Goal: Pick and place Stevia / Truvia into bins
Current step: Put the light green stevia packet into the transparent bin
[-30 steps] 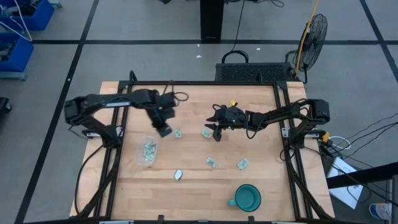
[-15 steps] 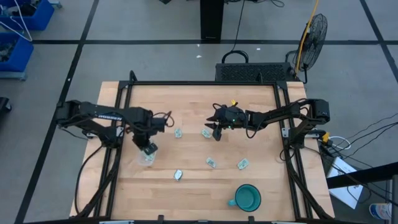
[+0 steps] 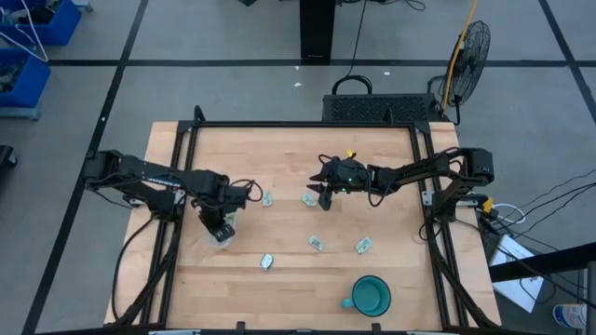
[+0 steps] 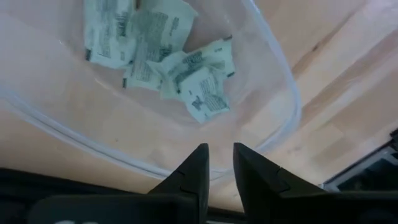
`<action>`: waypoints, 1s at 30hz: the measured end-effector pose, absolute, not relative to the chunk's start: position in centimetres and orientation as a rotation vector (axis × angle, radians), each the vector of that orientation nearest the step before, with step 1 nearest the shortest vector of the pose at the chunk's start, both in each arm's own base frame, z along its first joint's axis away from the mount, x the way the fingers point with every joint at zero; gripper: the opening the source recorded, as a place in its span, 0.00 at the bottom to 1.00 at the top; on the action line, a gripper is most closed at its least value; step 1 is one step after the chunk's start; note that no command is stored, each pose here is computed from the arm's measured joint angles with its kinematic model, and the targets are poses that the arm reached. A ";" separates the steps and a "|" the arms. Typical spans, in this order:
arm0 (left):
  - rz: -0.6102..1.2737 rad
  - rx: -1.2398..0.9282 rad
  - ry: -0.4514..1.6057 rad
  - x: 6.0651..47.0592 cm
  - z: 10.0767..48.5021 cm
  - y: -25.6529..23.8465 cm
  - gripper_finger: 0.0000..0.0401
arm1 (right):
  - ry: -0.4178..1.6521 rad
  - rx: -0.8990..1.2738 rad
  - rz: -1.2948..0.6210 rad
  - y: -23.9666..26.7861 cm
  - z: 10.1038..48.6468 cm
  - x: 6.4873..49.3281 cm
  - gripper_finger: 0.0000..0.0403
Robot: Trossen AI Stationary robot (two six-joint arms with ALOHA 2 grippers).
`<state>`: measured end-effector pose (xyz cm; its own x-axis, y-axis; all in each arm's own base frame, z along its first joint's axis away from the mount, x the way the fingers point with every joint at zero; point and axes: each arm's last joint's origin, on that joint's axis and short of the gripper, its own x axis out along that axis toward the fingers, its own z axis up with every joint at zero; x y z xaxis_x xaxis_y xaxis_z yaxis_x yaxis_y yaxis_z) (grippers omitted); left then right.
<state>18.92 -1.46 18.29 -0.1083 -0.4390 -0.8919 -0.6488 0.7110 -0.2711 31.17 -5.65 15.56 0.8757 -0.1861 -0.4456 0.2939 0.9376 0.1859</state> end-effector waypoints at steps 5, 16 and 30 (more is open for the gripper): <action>0.228 -0.870 1.731 19.1 18.5 -1.2 0.22 | 0.432 0.260 -0.218 -5.6 15.8 31.1 0.32; 0.145 -0.738 1.482 22.2 23.2 0.9 0.22 | 0.391 0.184 -0.100 -4.7 22.3 31.0 0.32; 0.243 -0.618 1.060 25.3 25.8 5.2 0.22 | 1.208 0.312 0.169 1.7 18.6 25.0 0.32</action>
